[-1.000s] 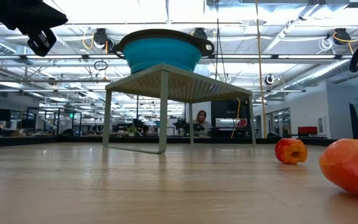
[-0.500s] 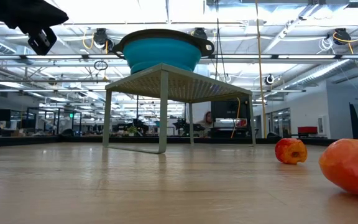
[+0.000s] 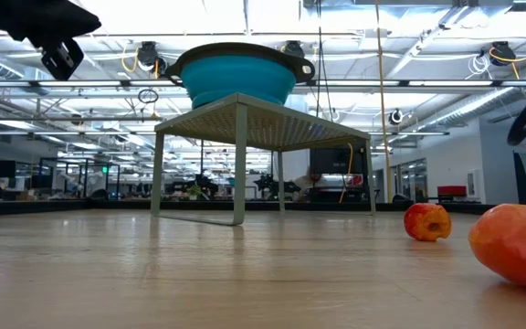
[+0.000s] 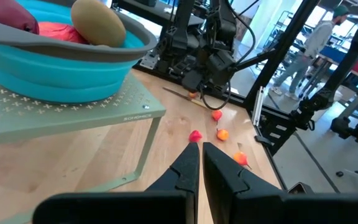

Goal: Pick & Place Fruit
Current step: Put the peach into the collapsible colander on the shelf

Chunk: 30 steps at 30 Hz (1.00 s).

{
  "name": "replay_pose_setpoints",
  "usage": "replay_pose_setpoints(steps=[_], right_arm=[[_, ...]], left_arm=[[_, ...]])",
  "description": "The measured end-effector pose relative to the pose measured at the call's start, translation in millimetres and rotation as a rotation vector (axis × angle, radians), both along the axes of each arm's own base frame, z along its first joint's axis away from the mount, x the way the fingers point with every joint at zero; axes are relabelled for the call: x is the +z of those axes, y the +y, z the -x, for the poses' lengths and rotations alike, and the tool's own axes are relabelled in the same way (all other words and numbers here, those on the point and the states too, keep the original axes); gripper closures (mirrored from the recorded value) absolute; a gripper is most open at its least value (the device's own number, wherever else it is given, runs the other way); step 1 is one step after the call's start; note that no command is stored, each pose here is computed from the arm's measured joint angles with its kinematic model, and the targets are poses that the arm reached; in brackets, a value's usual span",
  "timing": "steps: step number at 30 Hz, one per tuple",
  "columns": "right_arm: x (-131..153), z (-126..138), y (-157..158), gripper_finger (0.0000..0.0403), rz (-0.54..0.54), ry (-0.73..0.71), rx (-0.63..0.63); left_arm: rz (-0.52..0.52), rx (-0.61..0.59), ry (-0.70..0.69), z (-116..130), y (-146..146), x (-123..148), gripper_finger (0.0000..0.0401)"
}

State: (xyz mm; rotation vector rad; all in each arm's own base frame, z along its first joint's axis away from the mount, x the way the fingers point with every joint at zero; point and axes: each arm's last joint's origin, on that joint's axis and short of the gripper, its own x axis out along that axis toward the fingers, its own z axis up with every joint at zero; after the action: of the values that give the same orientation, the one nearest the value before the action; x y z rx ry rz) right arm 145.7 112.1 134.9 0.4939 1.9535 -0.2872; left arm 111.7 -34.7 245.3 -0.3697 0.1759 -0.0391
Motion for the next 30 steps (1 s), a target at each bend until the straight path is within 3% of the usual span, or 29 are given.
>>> replay_pose_setpoints(steps=[30], right_arm=[[-5.4, -1.4, -0.5, 0.0195, 0.01, -0.064, 0.009]], left_arm=[[0.001, -0.001, -0.003, 0.0, -0.1, 0.3, 0.0382]])
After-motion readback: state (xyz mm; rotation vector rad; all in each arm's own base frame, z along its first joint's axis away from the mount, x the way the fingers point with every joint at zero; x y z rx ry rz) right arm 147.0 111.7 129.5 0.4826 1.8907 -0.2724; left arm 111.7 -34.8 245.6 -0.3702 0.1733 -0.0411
